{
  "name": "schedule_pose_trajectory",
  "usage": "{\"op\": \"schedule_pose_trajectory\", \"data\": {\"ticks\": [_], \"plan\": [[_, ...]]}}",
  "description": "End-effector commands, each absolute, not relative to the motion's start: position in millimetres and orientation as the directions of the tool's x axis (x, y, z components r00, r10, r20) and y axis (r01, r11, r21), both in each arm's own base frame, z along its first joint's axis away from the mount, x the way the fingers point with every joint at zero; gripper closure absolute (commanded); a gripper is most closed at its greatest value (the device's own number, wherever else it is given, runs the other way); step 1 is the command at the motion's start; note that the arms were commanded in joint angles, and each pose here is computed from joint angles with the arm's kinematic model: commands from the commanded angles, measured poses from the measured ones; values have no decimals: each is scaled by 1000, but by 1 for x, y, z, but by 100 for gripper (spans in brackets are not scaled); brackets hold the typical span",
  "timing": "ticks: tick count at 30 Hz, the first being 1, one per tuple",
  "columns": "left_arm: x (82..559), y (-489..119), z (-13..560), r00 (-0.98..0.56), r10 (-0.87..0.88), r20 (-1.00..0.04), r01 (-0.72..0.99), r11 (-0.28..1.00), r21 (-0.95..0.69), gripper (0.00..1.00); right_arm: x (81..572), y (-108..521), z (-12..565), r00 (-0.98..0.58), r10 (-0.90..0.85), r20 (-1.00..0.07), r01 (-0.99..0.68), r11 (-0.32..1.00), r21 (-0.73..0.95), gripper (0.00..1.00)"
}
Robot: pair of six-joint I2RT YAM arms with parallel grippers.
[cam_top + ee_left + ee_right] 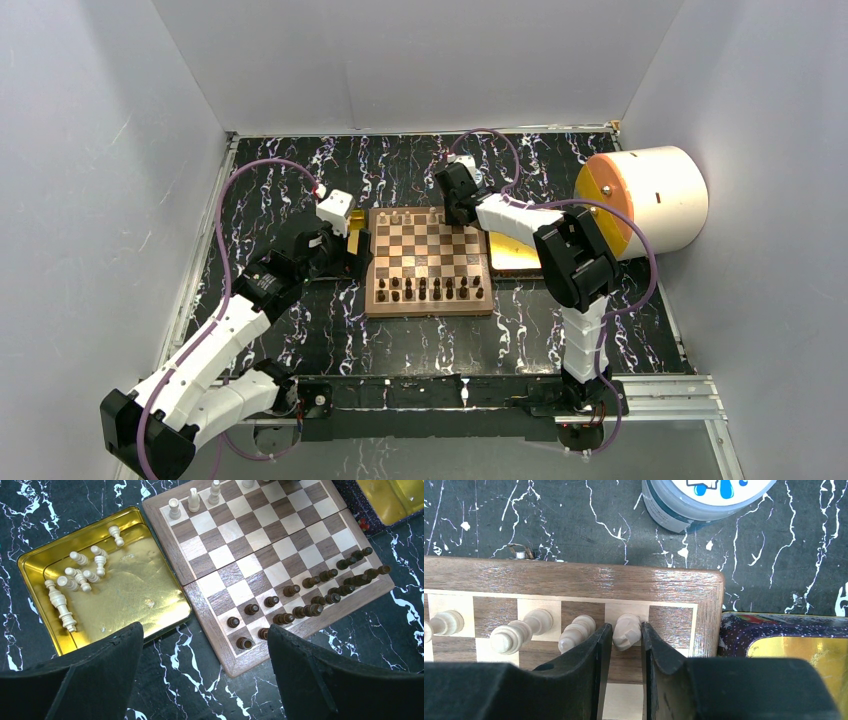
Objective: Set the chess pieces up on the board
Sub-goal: Place the chess piece on the chessboard.
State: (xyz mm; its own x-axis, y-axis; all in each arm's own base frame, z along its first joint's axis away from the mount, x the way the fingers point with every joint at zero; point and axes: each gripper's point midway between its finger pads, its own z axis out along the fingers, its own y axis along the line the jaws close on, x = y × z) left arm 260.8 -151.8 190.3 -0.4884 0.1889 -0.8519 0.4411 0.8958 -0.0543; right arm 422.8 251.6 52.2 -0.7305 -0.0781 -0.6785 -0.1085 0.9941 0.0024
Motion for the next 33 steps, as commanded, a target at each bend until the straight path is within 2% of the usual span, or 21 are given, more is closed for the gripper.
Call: {"op": "schedule_pose_trajectory", "data": {"ticks": [1,9,17,21,27,30,33], "plan": [[260,-151,189,-485,197,-852,445,894,-47,9,430,262,62,-715,-63,-697,-113,993,26,64],[260,-150,190,-484,196,-853,445,895,-47,9,428,262,61,-719,-64,-692,-113,993,26,64],[262,-145,184,-500,199,-843,414,910,-31,8,422,262,73,-726,-59,-685,-121,992,43,60],[268,-131,176,-542,184,-820,323,947,0,4,414,260,81,-737,-54,-674,-129,990,61,58],[277,-102,166,-589,163,-792,152,984,89,4,396,255,97,-750,-60,-658,-149,986,79,54],[279,-96,163,-607,151,-780,108,988,107,7,387,251,111,-744,-51,-666,-157,983,100,52],[281,-97,160,-629,115,-769,77,993,85,13,375,251,130,-733,-36,-680,-184,972,146,50]]}}
